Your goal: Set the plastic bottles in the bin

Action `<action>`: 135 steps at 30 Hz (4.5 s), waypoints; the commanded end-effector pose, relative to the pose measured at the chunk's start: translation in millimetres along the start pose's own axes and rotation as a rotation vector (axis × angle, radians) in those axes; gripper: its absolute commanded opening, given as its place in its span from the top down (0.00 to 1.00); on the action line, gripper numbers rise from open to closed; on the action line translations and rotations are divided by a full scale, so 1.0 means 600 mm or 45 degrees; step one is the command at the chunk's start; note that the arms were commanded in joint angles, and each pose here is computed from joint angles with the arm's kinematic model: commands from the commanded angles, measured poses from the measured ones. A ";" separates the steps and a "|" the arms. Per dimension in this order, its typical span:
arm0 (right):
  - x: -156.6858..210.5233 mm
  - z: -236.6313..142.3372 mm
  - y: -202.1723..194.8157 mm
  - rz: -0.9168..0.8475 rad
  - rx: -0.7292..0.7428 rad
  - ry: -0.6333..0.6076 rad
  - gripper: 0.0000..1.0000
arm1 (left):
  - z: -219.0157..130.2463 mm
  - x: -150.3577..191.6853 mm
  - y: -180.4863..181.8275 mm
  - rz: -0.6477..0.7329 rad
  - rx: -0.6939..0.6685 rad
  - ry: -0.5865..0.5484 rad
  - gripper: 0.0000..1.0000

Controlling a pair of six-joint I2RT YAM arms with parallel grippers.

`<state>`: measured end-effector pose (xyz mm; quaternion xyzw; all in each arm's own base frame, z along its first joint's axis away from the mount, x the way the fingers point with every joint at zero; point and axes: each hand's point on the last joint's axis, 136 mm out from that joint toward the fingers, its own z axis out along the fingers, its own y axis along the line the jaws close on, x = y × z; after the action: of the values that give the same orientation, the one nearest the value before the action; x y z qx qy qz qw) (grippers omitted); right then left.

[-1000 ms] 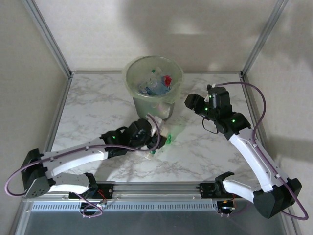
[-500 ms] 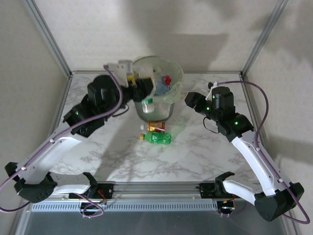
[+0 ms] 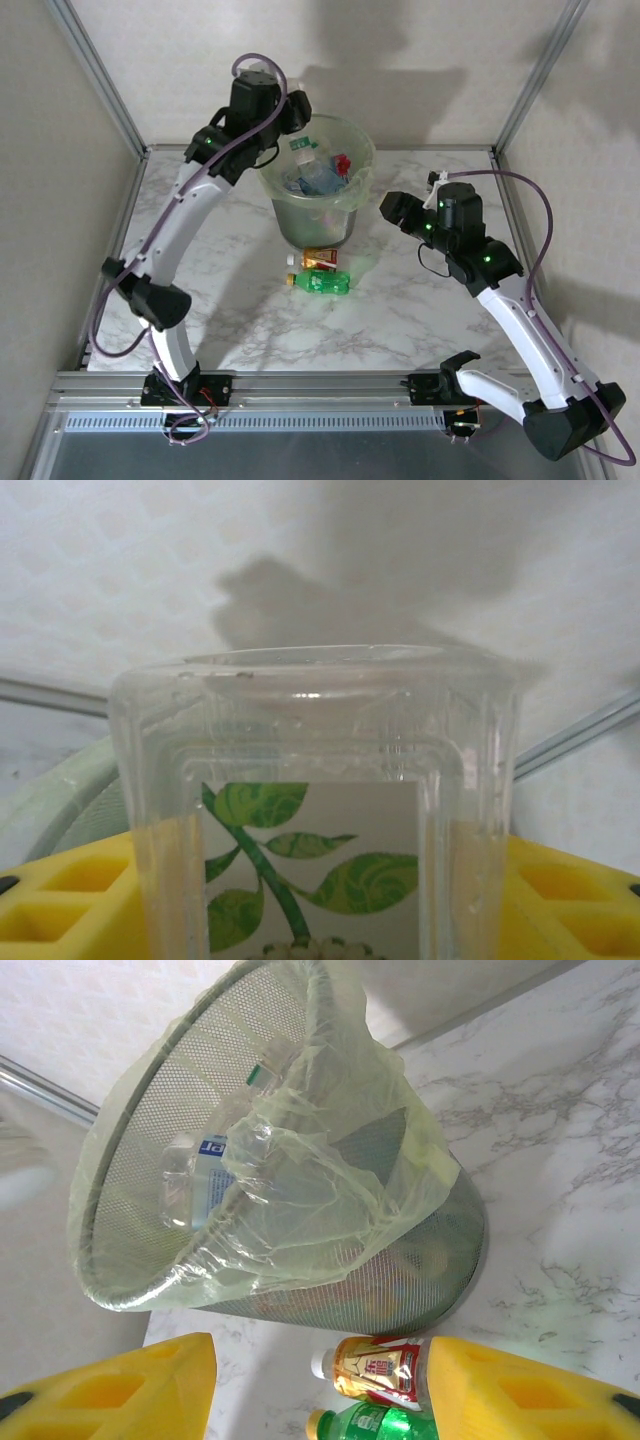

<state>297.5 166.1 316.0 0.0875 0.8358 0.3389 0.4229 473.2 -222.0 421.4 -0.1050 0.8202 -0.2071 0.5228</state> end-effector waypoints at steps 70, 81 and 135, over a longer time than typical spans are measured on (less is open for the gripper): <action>0.350 0.176 -0.049 -0.523 0.099 0.652 0.13 | -0.177 0.362 0.300 -0.590 -0.074 0.324 0.40; 0.368 0.222 -0.079 -0.671 0.162 0.683 0.10 | -0.161 0.431 0.328 -0.693 -0.110 0.402 0.33; 0.521 0.200 -0.022 -0.985 0.067 0.935 0.59 | -0.135 0.473 0.343 -0.701 -0.146 0.469 0.32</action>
<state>195.7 347.3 33.8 -0.3415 0.9132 0.1409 0.1718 283.7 -131.8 126.4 -0.3102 0.8550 -0.3083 0.2788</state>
